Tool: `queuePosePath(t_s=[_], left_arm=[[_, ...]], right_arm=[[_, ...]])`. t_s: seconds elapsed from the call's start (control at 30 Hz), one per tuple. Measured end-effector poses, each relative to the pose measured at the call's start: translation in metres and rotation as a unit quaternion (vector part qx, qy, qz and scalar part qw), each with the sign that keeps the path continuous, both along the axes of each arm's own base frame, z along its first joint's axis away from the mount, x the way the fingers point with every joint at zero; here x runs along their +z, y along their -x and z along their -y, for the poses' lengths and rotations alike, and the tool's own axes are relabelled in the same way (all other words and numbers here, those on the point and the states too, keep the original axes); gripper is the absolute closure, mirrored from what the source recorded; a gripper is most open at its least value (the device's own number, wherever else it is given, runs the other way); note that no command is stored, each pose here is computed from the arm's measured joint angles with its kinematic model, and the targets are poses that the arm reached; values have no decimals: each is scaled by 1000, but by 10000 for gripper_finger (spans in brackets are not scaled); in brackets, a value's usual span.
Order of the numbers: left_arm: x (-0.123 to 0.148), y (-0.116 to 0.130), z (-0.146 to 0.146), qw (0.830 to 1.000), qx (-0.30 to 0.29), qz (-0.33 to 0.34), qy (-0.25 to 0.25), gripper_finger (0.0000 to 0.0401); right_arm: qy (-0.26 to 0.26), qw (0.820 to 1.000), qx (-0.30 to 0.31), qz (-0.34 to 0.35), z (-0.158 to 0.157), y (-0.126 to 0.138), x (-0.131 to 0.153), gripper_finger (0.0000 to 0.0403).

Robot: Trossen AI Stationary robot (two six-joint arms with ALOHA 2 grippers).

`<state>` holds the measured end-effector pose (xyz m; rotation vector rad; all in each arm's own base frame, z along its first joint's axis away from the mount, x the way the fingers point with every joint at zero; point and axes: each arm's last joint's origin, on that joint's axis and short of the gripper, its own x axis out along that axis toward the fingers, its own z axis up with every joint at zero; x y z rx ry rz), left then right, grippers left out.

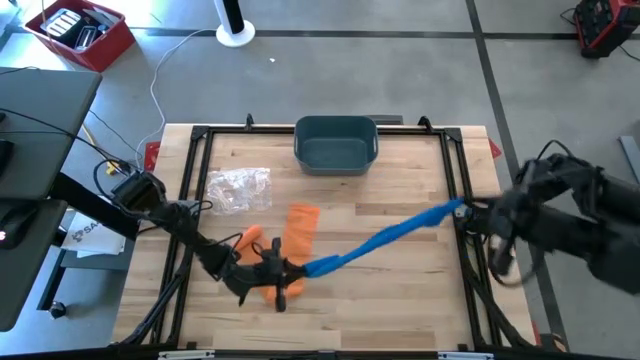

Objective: Roll bandage
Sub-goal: Roll the blue bandage

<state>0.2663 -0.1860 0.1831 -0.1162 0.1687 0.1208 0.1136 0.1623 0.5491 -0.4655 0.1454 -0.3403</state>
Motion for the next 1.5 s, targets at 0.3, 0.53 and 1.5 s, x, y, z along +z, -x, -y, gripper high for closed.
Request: queuePosePath(t_s=[0.3, 0.53, 1.5], left_arm=[[6, 14, 20, 998, -35, 28, 35, 401], [23, 17, 39, 995, -79, 50, 30, 401], [49, 24, 64, 991, -81, 74, -75, 401]], right_arm=[[-14, 999, -27, -33, 53, -48, 15, 403], [-46, 993, -53, -94, 113, -90, 5, 403], [-96, 853, -33, -512, 208, -211, -221, 403]])
